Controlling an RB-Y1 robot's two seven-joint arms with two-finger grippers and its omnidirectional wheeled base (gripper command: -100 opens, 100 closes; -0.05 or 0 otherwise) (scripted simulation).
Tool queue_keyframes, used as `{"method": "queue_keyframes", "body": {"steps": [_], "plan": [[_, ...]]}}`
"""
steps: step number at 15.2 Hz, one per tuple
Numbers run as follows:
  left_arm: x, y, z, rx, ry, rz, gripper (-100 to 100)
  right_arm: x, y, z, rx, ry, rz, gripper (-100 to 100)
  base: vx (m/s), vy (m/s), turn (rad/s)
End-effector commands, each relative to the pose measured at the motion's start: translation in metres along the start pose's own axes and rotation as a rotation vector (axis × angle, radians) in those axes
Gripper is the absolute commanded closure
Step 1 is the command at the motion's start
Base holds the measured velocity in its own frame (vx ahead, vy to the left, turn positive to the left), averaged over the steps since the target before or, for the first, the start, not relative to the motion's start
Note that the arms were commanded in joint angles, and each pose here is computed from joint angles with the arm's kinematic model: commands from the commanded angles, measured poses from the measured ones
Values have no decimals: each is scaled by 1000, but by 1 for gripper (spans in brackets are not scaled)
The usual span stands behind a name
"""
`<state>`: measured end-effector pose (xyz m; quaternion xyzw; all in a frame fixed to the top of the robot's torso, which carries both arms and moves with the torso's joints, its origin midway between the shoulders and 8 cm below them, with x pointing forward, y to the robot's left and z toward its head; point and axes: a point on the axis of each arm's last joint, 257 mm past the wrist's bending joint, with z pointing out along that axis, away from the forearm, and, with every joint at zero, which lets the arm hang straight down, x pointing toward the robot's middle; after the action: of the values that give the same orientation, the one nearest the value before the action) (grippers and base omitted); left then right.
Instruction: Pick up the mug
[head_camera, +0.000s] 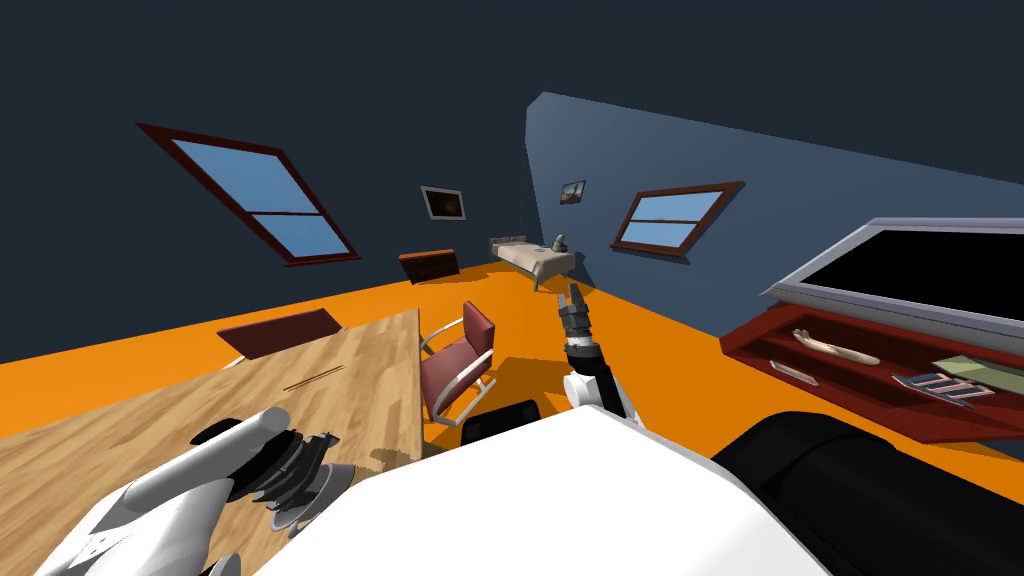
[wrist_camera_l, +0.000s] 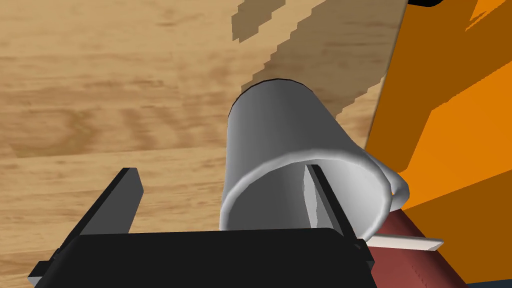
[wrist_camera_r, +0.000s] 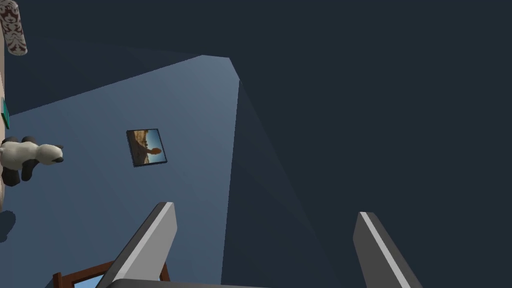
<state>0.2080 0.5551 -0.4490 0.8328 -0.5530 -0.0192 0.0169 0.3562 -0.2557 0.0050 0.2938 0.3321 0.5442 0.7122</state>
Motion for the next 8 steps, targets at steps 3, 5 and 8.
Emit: {"method": "queue_keyframes", "body": {"steps": [3, 5, 8], "plan": [[0, 0, 0, 0, 0, 0, 100, 0, 0, 0, 0, 0, 0, 0, -1, 0, 5], [1, -2, -1, 6, 1, 3, 100, 0, 0, 0, 0, 0, 0, 0, 0, -1, -8], [-6, -2, -15, 0, 2, 1, 100, 0, 0, 0, 0, 0, 0, 0, 5, -18, 8]]}}
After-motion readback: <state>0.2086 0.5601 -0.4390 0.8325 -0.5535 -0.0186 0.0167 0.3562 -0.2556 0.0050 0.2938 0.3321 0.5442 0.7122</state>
